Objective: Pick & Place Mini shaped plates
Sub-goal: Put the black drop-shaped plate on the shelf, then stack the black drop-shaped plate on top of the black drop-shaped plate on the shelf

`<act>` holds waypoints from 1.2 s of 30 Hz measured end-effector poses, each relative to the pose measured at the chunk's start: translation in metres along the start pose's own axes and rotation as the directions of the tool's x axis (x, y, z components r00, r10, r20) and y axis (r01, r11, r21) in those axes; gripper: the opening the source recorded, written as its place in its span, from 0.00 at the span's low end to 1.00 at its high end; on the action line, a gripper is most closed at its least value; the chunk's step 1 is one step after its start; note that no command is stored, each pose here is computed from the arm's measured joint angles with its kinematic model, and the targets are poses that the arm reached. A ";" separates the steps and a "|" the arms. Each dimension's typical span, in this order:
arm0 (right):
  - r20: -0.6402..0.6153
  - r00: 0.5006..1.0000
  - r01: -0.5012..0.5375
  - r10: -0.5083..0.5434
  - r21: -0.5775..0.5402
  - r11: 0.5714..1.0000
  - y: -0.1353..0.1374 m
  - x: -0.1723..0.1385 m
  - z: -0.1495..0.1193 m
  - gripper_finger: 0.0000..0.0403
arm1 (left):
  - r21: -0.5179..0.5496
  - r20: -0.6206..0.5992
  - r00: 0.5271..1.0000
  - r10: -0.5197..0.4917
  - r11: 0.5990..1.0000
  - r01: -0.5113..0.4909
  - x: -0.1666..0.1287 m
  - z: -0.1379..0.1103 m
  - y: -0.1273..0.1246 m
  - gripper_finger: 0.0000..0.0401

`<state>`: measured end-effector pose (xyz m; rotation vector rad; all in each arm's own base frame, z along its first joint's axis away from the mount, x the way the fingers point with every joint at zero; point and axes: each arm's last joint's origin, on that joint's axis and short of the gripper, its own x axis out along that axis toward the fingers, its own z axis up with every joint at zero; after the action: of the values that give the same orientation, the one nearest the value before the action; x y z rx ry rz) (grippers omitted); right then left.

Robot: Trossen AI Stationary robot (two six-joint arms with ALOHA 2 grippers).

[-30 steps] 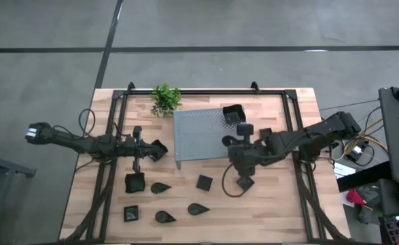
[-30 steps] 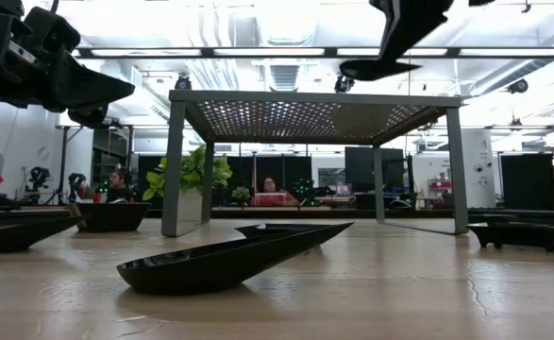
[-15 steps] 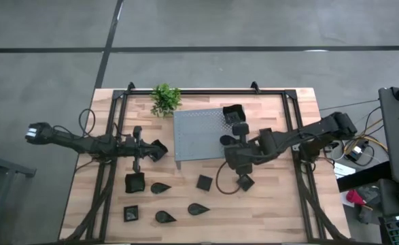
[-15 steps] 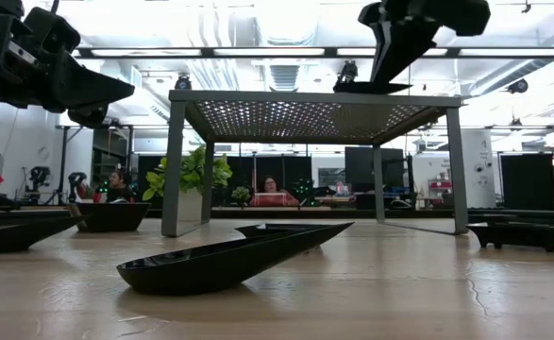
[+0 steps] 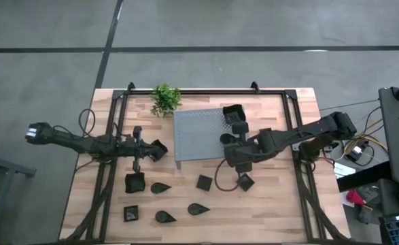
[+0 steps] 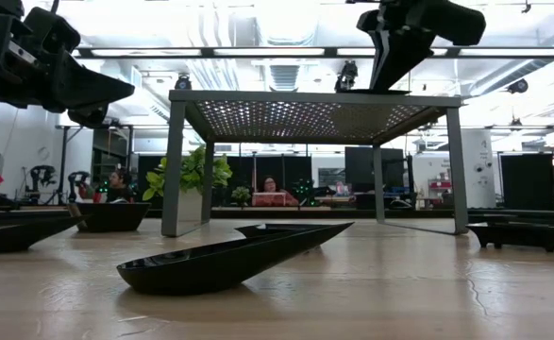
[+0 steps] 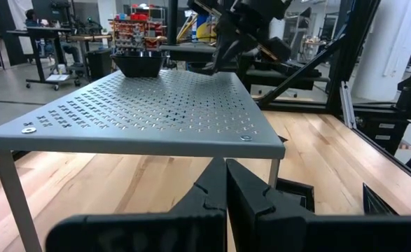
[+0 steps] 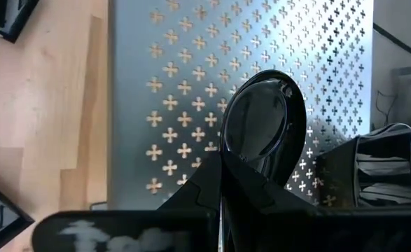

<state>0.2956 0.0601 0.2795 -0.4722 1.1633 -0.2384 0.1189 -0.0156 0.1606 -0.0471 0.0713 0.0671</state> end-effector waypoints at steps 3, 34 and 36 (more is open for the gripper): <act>-0.001 1.000 -0.002 0.002 -0.003 1.000 0.001 0.000 0.000 0.02 | 0.000 0.000 1.000 0.000 1.000 0.000 0.000 0.000 0.000 0.00; 0.232 0.971 -0.078 0.050 0.112 0.991 0.017 -0.043 0.026 0.23 | 0.000 0.001 1.000 0.000 1.000 0.000 0.000 0.000 0.000 0.00; 0.310 0.947 -0.128 0.083 0.128 0.984 0.025 -0.049 0.033 0.22 | 0.000 0.001 1.000 0.000 1.000 0.000 0.000 0.000 0.000 0.00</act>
<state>0.3054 0.1103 0.3180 -0.3026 0.8591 -0.1498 0.1189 -0.0156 0.1606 -0.0473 0.0707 0.0667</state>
